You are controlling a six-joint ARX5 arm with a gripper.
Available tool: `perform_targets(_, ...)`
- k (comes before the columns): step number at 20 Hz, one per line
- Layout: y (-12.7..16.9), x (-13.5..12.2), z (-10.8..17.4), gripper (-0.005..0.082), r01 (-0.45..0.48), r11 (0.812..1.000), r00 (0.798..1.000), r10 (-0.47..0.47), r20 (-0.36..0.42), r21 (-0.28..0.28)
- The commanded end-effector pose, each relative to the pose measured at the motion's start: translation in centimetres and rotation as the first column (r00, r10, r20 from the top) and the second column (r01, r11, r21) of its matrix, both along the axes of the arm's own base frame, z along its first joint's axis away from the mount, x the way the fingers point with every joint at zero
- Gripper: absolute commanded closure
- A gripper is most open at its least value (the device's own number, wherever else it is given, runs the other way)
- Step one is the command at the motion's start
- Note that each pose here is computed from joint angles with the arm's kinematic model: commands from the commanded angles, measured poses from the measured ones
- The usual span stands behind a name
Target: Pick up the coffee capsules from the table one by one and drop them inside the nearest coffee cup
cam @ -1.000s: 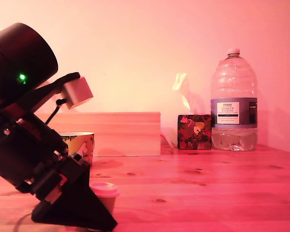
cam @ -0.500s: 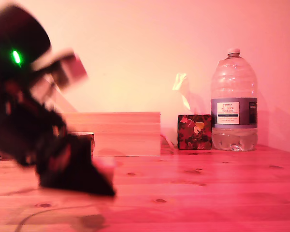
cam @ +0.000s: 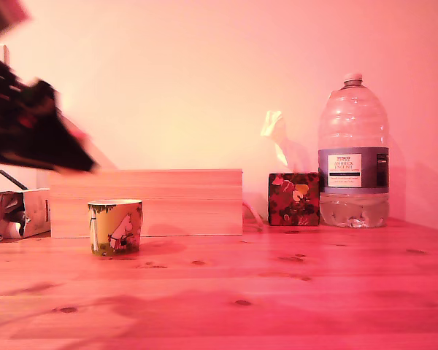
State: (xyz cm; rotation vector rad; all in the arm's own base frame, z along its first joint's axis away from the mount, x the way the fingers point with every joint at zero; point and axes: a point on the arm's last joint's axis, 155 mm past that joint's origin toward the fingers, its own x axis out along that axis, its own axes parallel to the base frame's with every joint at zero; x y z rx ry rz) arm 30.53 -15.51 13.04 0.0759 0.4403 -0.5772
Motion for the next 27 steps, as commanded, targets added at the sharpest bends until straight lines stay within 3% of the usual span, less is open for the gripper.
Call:
perform_targets(1, 1.1, 0.1, -0.4, 0.0647, -0.043, 0.999, 0.999, 0.042, -0.018, -0.018)
perform_targets(7, 2.9, 1.2, 0.4, 0.0647, -0.113, 0.992, 0.994, 0.113, -0.001, -0.048)
perform_targets(11, 2.8, 2.2, 2.7, 0.0647, -0.128, 0.989, 0.991, 0.130, 0.017, -0.076)
perform_targets(18, 2.9, 4.7, 7.1, 0.0647, -0.166, 0.984, 0.986, 0.168, 0.020, -0.058)
perform_targets(27, 2.4, 6.7, 6.2, 0.0647, -0.170, 0.985, 0.984, 0.168, -0.063, -0.020)
